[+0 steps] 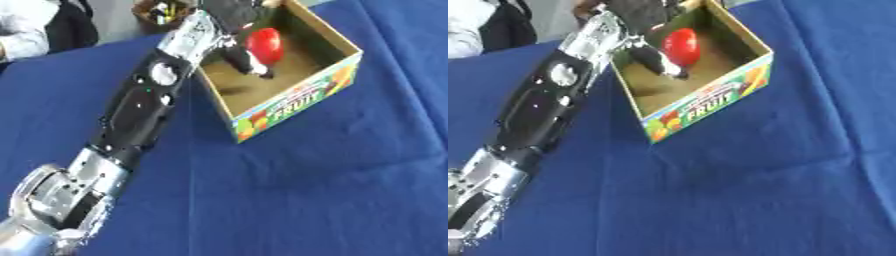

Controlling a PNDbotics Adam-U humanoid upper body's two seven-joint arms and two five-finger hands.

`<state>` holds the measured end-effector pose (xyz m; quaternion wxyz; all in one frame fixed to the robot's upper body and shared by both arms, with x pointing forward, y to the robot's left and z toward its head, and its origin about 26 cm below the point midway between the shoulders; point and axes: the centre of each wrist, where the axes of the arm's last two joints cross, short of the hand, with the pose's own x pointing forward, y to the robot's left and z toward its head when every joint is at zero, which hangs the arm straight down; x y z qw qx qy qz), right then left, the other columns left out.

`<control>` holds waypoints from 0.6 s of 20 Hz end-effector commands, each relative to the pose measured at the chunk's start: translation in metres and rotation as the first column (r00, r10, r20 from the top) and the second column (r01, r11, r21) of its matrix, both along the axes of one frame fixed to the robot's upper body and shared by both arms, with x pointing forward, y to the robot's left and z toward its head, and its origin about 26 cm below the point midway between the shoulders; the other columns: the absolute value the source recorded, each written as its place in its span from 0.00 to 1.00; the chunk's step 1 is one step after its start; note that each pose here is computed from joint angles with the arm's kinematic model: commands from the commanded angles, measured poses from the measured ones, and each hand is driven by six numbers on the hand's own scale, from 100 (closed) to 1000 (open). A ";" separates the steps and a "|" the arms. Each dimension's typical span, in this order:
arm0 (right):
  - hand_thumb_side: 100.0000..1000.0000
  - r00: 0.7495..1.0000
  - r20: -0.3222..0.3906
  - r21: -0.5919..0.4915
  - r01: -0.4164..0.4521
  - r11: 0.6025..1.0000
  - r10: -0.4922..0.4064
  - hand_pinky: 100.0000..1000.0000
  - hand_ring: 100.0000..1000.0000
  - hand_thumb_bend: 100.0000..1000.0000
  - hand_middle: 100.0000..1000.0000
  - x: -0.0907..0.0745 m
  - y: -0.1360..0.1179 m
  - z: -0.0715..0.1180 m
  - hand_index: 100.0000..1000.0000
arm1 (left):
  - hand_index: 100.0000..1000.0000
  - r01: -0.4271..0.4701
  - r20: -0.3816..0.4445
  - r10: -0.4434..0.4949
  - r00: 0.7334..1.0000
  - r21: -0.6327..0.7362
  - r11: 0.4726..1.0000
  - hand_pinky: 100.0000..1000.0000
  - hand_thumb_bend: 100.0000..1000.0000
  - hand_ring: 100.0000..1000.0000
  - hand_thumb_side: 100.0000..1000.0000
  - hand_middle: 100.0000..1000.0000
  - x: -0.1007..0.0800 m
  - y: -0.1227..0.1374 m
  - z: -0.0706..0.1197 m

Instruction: Pick up objects on the table and place them in the box.

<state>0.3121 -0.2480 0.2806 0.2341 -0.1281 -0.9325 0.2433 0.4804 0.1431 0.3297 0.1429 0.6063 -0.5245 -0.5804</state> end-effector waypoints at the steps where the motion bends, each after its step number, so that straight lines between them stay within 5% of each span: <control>1: 0.69 0.999 0.034 0.008 0.016 1.000 -0.016 0.66 0.69 0.00 0.44 -0.005 -0.004 0.007 0.68 | 0.98 0.039 0.143 -0.019 0.990 -0.142 0.989 0.54 0.33 0.76 1.00 0.78 -0.015 0.007 0.040; 6: 0.69 0.999 0.038 0.029 0.036 0.999 -0.037 0.66 0.69 0.00 0.44 -0.005 -0.008 0.006 0.68 | 0.97 0.085 0.288 0.019 0.957 -0.346 0.934 0.51 0.28 0.73 1.00 0.74 -0.031 0.035 0.063; 12: 0.70 0.998 0.040 0.056 0.055 0.997 -0.057 0.66 0.69 0.00 0.45 -0.005 -0.012 0.004 0.68 | 0.95 0.133 0.374 0.074 0.925 -0.500 0.856 0.46 0.20 0.68 1.00 0.69 -0.045 0.059 0.047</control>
